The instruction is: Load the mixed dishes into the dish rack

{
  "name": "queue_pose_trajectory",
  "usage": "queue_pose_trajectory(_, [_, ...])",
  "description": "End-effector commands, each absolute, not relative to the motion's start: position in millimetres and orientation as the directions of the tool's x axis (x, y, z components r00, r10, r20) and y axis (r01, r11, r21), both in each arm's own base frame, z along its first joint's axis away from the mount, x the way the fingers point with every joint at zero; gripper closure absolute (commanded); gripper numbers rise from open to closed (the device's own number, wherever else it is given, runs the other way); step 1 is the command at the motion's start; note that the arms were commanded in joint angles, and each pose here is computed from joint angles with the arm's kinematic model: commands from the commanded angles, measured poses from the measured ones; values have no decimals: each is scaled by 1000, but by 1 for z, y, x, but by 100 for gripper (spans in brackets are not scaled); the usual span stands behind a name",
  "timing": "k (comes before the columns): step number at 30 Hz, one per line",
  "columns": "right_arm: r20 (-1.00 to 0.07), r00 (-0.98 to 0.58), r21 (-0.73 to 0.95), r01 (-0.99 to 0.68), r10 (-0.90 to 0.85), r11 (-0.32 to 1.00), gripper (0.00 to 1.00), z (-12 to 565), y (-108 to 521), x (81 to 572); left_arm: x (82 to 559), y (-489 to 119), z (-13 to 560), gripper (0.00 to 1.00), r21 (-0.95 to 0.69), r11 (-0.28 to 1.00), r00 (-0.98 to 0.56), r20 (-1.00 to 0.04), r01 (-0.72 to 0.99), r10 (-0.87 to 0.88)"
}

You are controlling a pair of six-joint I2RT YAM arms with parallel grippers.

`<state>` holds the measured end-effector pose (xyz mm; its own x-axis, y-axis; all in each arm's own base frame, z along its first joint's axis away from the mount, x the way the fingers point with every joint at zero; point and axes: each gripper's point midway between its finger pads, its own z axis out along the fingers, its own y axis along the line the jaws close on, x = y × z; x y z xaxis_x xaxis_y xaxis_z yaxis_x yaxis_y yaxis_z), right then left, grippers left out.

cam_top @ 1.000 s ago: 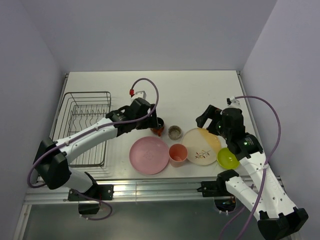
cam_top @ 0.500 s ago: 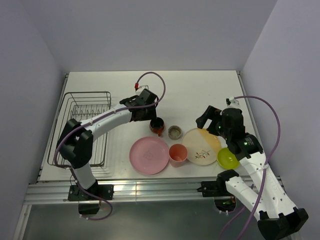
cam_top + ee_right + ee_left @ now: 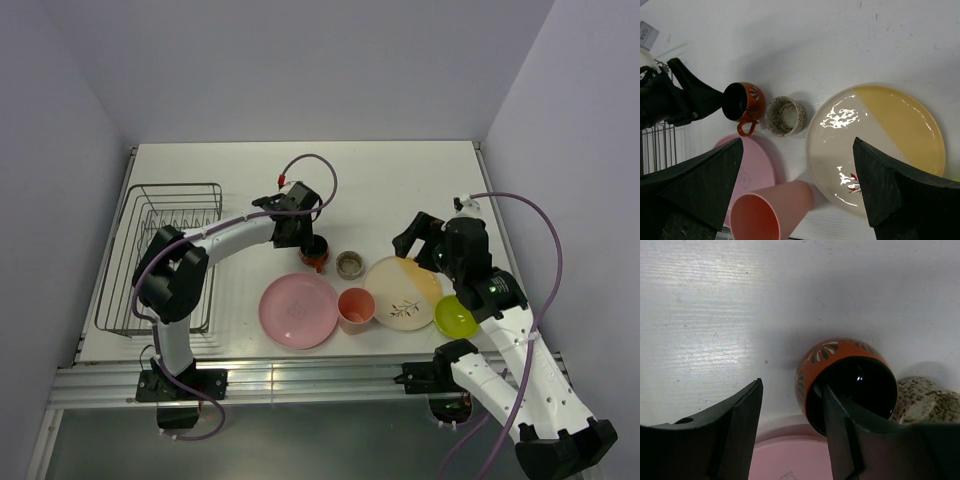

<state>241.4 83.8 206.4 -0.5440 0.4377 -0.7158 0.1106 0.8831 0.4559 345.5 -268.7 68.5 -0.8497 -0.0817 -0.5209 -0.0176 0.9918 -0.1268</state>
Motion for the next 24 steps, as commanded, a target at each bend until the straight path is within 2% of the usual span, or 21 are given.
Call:
queue_pose_trajectory(1, [-733,-517,460,104,443,882,2,213,81,243,349,-277,71,45,-153,988,-844,-532,14,-71])
queue_pose_trajectory(5, [-726,-521,467,106,448,878,2,211,82,243,349,-279,64,50,-150,988,-851,-521,22,-60])
queue_pose_trajectory(9, [-716,-535,479,93,449,873,2,208,87,242,351,-282,58,60,-147,989,-855,-517,32,-49])
queue_pose_trajectory(12, [-713,-538,487,83,450,870,2,210,89,242,353,-282,53,63,-145,989,-859,-509,35,-44])
queue_pose_trajectory(17, [-709,-545,490,74,447,868,2,212,91,242,357,-283,52,73,-170,985,-861,-506,40,-52])
queue_pose_trajectory(20, [-712,-538,494,71,450,866,2,215,92,243,359,-283,54,88,-176,983,-861,-506,46,-51])
queue_pose_trajectory(21, [-707,-549,503,53,446,862,2,216,96,242,361,-282,56,99,-178,983,-858,-511,46,-52])
queue_pose_trajectory(24, [-698,-563,516,31,442,856,2,217,102,243,364,-276,70,100,-184,982,-843,-534,38,-68])
